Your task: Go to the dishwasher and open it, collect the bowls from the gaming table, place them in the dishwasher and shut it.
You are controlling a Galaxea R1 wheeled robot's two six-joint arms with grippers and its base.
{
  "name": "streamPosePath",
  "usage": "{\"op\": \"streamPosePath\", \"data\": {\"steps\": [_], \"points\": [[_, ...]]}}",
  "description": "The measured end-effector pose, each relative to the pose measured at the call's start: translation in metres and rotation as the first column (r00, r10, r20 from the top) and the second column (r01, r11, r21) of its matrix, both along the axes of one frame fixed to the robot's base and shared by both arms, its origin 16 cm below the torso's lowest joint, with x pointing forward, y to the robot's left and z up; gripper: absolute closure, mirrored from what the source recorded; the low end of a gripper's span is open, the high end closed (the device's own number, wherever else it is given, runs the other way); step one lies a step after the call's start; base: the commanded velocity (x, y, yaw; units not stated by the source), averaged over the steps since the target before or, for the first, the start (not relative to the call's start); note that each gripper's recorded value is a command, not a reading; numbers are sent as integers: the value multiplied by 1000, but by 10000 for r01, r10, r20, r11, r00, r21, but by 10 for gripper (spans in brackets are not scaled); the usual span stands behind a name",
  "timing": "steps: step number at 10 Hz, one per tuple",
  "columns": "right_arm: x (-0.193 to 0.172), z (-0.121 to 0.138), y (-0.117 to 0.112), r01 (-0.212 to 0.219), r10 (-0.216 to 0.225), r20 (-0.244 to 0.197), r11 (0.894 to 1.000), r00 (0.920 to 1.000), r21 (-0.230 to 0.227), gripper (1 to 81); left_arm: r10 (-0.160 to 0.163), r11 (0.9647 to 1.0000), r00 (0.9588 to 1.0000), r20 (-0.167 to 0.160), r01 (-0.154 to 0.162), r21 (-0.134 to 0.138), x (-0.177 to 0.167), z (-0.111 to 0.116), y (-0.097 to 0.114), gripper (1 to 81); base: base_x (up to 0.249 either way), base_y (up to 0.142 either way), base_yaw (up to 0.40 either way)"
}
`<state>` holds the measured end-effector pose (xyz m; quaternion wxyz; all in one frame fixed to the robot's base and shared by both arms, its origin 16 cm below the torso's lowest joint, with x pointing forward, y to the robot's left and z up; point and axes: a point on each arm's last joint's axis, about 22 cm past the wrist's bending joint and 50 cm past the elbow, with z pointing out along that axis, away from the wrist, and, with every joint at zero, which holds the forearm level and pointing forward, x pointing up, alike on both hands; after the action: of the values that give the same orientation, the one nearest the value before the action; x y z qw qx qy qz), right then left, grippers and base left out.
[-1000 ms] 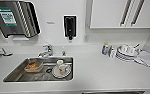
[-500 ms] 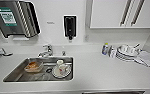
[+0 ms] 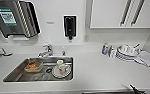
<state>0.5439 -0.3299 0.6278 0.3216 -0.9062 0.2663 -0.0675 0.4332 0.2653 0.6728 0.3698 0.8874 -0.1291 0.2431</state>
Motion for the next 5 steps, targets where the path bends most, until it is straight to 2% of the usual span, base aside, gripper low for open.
{"op": "streamPosePath", "data": {"steps": [3,5], "points": [[17,-16,-18,542,-559,-385,9975,9977,-449,10,4,10000,10000,-44,-4,2,-2,-1,0,10,0,0,0],[25,-31,1,483,-502,-557,9982,9972,-351,10,8,10000,9999,-153,-8,38,-7,-5,1,10,0,0,0]]}}
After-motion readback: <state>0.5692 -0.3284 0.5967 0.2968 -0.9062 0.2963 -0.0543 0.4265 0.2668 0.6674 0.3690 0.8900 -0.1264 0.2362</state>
